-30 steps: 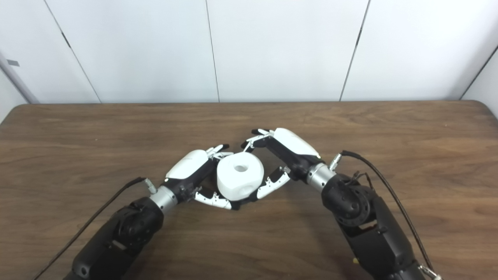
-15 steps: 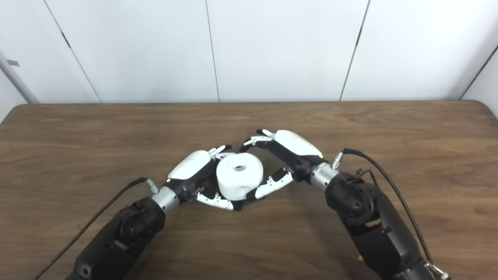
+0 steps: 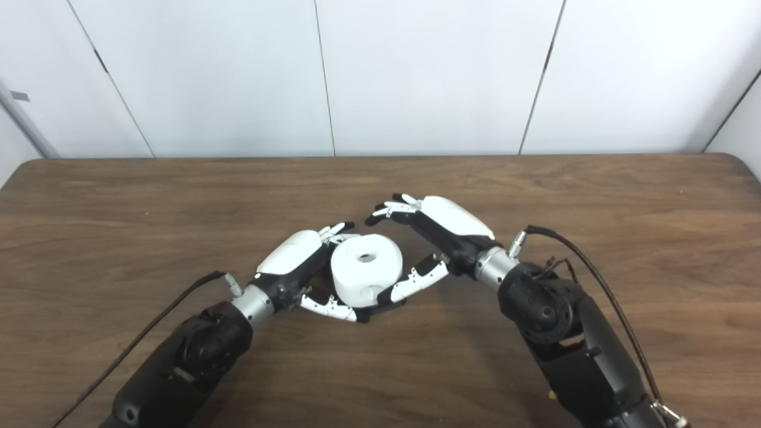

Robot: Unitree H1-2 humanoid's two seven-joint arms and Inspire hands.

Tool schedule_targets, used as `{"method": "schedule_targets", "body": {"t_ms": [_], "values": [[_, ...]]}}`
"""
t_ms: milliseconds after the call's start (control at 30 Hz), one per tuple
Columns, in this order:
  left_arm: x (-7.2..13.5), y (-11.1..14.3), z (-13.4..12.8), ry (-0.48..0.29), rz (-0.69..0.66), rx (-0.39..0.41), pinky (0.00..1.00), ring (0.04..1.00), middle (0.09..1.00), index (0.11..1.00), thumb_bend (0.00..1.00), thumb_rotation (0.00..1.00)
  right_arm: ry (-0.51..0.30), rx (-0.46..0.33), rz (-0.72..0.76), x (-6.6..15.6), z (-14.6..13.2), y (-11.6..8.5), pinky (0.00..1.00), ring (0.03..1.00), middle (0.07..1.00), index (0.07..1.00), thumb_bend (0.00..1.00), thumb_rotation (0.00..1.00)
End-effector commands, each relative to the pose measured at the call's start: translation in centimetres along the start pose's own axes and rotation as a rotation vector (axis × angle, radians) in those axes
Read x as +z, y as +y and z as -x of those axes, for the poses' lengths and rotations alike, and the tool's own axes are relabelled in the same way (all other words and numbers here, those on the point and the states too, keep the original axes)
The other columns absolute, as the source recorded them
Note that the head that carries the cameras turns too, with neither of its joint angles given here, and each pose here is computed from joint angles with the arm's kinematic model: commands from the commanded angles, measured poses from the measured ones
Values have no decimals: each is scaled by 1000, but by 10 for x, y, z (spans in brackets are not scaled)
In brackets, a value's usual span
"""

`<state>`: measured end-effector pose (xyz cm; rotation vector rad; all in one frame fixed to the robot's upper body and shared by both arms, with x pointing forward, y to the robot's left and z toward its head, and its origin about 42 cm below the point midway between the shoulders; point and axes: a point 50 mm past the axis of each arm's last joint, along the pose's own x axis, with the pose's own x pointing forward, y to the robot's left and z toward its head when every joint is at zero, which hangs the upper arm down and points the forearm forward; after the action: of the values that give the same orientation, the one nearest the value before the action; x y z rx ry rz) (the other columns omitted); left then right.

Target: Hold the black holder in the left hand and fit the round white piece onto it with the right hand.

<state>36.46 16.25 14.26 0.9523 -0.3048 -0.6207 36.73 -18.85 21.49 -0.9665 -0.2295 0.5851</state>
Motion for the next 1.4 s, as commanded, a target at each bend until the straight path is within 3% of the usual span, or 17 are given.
{"method": "schedule_targets", "body": {"t_ms": [0,300,433,667,800,833,867,900,967,1067,1367], "values": [[-3,-2,2,-9,-30,-38,1000,1000,878,482,525,58,-16,-31,6,2,3,-21,1000,1000,941,865,926,386],[-23,10,17,11,-37,-40,1000,1000,871,482,525,57,92,48,-42,-30,35,-17,996,1000,995,993,967,217],[-28,14,21,14,-37,-43,1000,1000,868,482,525,56,122,31,-62,-37,46,-20,992,1000,1000,999,973,164],[-35,17,24,13,-39,-46,1000,1000,865,482,525,56,138,-4,-100,-41,51,-23,950,1000,1000,1000,965,155],[-34,21,24,38,-57,-46,1000,1000,880,489,524,60,142,-56,-123,-41,49,-18,925,1000,1000,987,922,118],[-33,22,24,56,-69,-52,1000,1000,905,595,757,88,139,-74,-129,-41,48,-16,922,1000,1000,982,897,109],[-33,24,24,74,-78,-62,1000,1000,937,705,877,122,135,-95,-134,-41,47,-13,914,1000,996,975,871,115],[-33,25,24,90,-85,-71,1000,1000,975,830,951,152,130,-122,-139,-39,46,-11,902,1000,985,965,834,115],[-35,27,25,112,-87,-78,1000,1000,994,956,989,180,113,-182,-156,-38,44,-6,892,990,965,946,765,93],[-41,30,27,128,-72,-67,1000,1000,1000,998,1000,152,116,-267,-208,-38,40,0,875,957,949,930,657,82],[-57,53,41,212,-24,-53,1000,1000,1000,1000,1000,30,148,-410,-328,-51,39,22,776,901,935,918,586,73]]}}
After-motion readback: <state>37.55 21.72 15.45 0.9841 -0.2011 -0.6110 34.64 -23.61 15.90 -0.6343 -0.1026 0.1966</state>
